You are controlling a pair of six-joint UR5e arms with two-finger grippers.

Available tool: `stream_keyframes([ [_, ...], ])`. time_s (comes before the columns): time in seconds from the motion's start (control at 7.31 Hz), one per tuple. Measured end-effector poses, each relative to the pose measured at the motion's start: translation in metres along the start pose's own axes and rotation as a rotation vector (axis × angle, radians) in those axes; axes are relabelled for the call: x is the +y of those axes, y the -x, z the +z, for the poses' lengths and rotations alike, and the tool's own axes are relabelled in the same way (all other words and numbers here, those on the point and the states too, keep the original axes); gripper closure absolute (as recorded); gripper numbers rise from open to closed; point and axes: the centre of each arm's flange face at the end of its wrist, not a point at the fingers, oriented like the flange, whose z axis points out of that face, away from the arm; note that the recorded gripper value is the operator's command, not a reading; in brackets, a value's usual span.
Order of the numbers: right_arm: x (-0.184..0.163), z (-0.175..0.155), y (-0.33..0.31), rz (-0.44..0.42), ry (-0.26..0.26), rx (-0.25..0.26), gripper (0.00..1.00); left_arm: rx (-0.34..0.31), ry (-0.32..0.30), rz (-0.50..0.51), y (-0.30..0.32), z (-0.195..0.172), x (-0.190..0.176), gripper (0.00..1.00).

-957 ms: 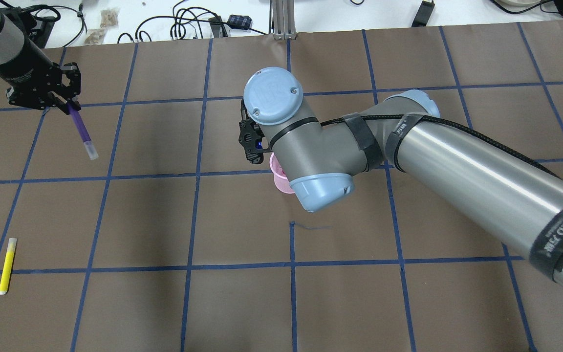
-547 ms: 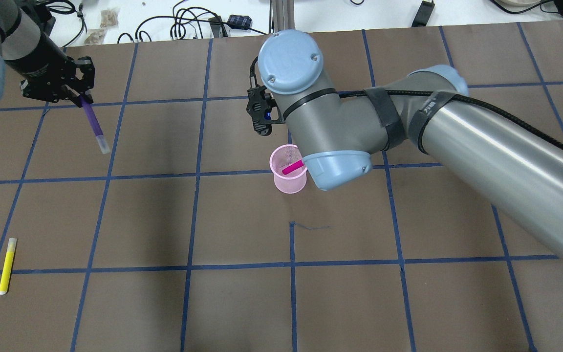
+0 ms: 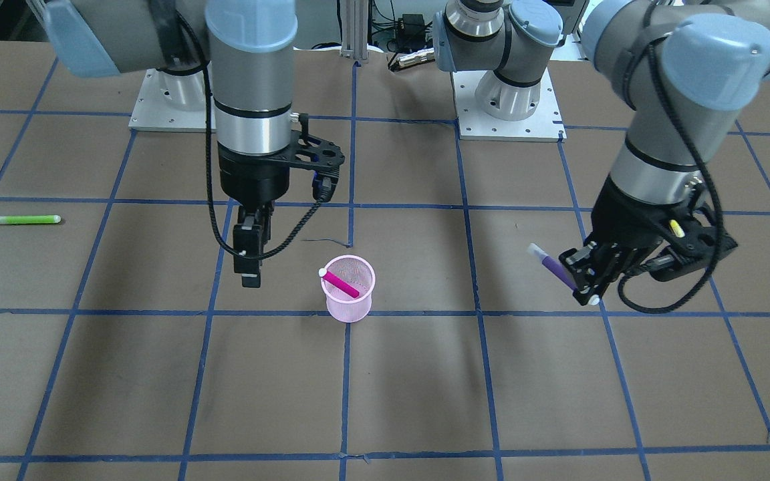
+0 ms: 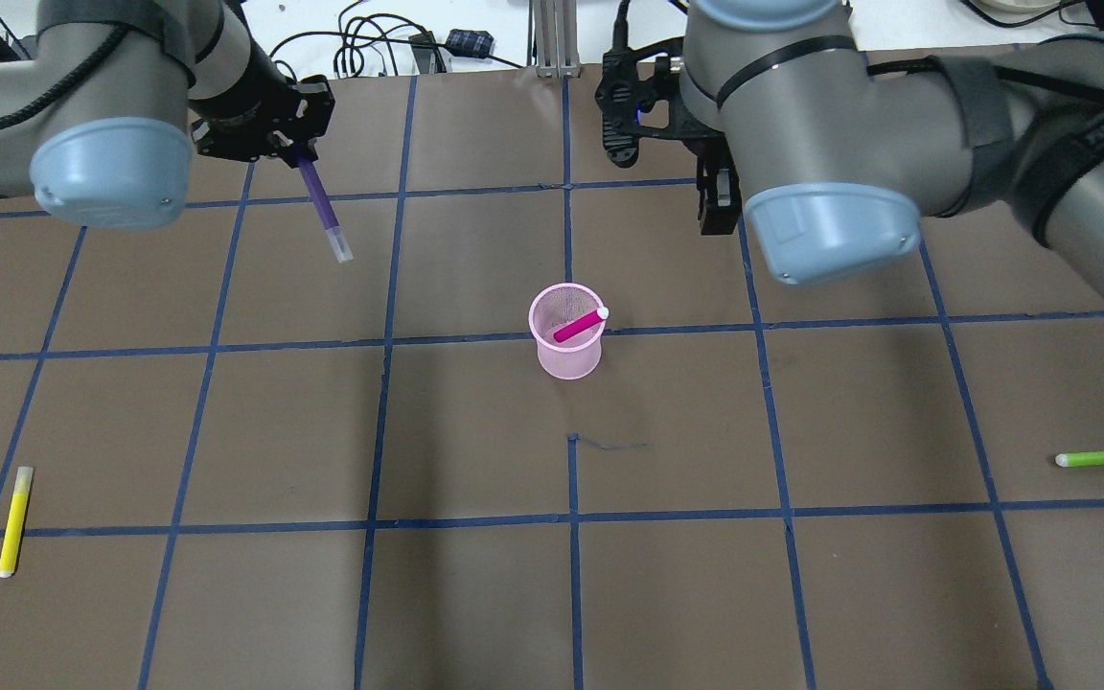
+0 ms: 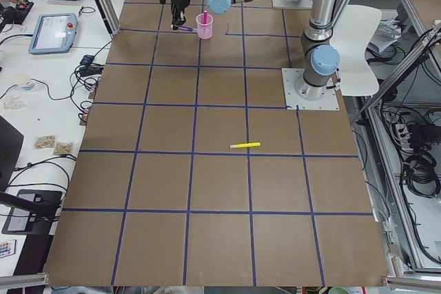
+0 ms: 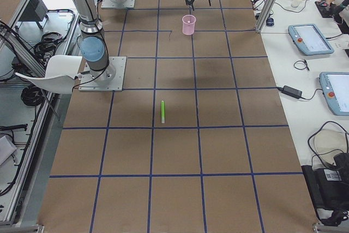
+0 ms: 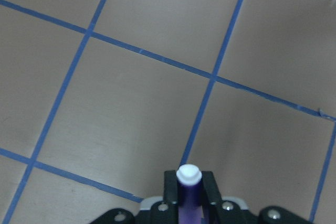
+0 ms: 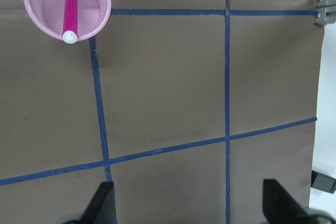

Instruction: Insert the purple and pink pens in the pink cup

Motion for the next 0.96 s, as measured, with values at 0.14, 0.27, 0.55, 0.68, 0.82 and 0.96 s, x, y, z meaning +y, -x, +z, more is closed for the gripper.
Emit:
stream_keyframes([
  [0.14, 0.026, -0.017, -0.004, 0.055, -0.018, -0.026, 0.0, 0.023, -0.02, -0.005, -0.021, 0.004, 0.016, 1.0],
  [0.27, 0.046, -0.031, -0.002, 0.115, -0.03, -0.054, 0.0, 0.047, -0.045, -0.016, -0.037, 0.01, 0.032, 1.0],
  [0.55, 0.061, -0.051, 0.003, 0.28, -0.037, -0.076, 0.0, 0.071, -0.087, -0.03, -0.071, 0.026, 0.066, 1.0],
  [0.68, 0.062, -0.055, 0.006, 0.381, -0.035, -0.083, 0.0, 0.054, -0.101, -0.035, -0.09, 0.031, 0.084, 1.0],
  [0.82, 0.06, -0.058, 0.008, 0.506, -0.033, -0.088, 0.0, 0.039, -0.114, -0.039, -0.108, 0.035, 0.102, 1.0],
  [0.96, 0.059, -0.059, 0.01, 0.63, -0.028, -0.09, 0.0, 0.028, -0.139, -0.04, -0.122, 0.039, 0.116, 1.0],
])
